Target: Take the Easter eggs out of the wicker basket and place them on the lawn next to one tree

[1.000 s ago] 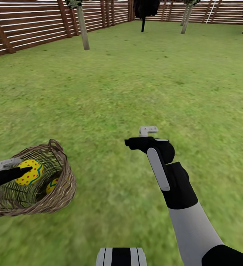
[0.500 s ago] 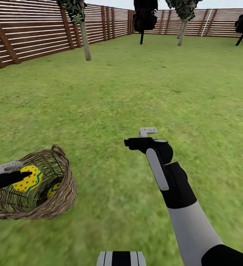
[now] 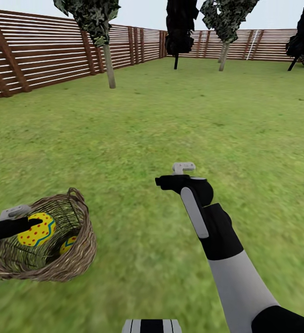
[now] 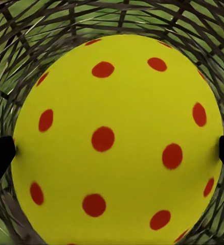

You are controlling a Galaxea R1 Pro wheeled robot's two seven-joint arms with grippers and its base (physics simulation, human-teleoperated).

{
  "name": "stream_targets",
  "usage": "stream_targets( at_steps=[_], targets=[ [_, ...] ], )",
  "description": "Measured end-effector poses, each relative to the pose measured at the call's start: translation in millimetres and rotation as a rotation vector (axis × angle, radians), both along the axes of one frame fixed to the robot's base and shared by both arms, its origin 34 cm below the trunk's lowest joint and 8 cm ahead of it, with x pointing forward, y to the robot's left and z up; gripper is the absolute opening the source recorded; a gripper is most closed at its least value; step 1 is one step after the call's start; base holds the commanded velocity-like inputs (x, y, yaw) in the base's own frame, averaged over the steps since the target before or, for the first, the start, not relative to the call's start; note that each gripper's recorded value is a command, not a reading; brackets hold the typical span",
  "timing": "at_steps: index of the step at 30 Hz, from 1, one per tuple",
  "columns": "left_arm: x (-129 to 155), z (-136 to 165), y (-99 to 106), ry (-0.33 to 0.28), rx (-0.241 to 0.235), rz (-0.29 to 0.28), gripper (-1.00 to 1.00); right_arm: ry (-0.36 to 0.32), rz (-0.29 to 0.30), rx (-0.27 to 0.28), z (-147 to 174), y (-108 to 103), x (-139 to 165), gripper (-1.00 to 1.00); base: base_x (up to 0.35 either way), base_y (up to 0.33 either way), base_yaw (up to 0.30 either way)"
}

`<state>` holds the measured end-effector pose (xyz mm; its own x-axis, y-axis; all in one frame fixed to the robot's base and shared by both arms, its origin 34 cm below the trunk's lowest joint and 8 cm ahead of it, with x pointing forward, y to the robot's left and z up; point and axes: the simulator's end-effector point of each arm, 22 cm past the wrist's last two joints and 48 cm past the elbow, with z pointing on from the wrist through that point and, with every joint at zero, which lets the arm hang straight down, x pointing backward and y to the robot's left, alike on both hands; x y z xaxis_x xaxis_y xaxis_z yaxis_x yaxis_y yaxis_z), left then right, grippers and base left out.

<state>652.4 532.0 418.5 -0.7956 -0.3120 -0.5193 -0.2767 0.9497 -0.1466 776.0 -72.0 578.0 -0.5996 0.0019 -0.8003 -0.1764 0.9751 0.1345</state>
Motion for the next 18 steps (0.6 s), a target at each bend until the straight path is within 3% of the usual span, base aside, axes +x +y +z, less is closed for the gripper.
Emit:
stream_targets(
  at_steps=[13, 18],
  targets=[
    [-2.9, 25.9, -5.5, -0.009, -0.02, 0.001, -1.0, -0.017, -0.001, -0.01, 21.3, 0.0, -5.4, 1.0, 0.0, 0.0, 0.0],
    [-2.2, 37.4, -5.5, -0.027, -0.02, 0.001, -1.0, -0.069, -0.012, 0.012, 42.1, 0.7, -3.4, 1.0, 0.0, 0.0, 0.0]
  ],
)
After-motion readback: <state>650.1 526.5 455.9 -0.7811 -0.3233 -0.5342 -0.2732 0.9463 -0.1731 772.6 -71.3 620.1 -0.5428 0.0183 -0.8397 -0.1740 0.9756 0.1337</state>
